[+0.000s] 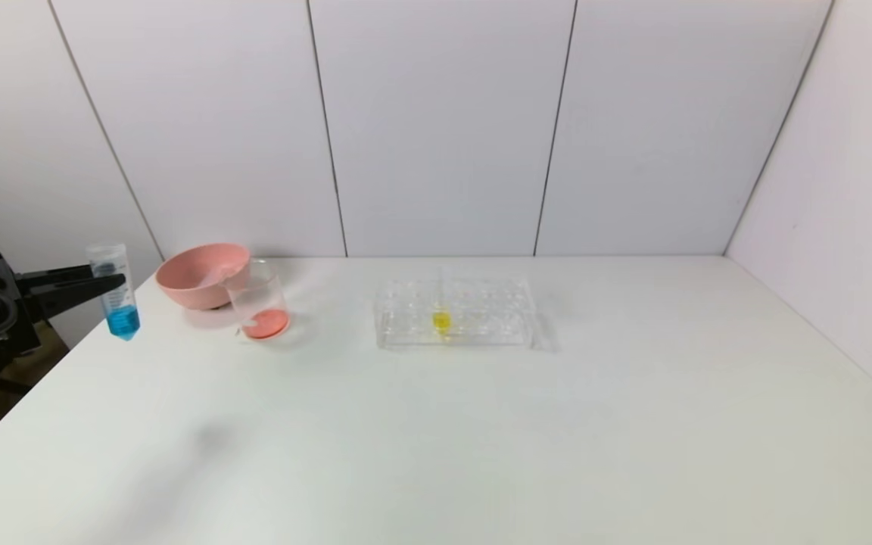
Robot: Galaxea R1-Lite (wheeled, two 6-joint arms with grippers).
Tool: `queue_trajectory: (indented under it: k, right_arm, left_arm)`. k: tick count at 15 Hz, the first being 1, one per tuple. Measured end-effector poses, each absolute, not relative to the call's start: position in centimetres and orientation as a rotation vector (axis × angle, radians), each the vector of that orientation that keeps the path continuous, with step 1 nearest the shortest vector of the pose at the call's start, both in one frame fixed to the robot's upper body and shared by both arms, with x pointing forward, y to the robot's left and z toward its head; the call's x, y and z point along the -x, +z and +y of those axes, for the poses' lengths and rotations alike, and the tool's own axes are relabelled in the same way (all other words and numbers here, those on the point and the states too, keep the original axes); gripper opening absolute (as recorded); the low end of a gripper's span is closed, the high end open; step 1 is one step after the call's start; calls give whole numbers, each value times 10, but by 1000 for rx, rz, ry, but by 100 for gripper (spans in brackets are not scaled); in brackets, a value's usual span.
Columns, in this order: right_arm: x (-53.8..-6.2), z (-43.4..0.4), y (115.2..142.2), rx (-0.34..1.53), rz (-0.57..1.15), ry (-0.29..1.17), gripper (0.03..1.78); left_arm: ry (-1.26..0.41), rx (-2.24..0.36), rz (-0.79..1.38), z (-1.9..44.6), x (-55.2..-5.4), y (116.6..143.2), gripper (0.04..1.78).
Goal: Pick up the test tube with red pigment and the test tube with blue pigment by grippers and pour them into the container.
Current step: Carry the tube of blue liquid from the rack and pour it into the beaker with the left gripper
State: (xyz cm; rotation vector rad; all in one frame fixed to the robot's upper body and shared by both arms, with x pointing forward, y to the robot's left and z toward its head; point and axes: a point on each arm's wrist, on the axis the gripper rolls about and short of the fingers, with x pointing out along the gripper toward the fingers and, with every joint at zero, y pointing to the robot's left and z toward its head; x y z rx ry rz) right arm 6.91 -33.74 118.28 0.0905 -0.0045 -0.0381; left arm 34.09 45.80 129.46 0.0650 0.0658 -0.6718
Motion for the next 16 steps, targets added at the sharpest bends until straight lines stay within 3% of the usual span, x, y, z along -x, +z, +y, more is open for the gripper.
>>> queue_trajectory:
  k: [6, 16]
  right_arm:
    - [-69, -337, 1183, -90, -4, -38, 177]
    - [-69, -337, 1183, -90, -4, -38, 177]
  left_arm:
    - [-663, -43, 107, 463, -381, 1300, 43]
    - [-565, -127, 422, 425, -458, 1361, 43]
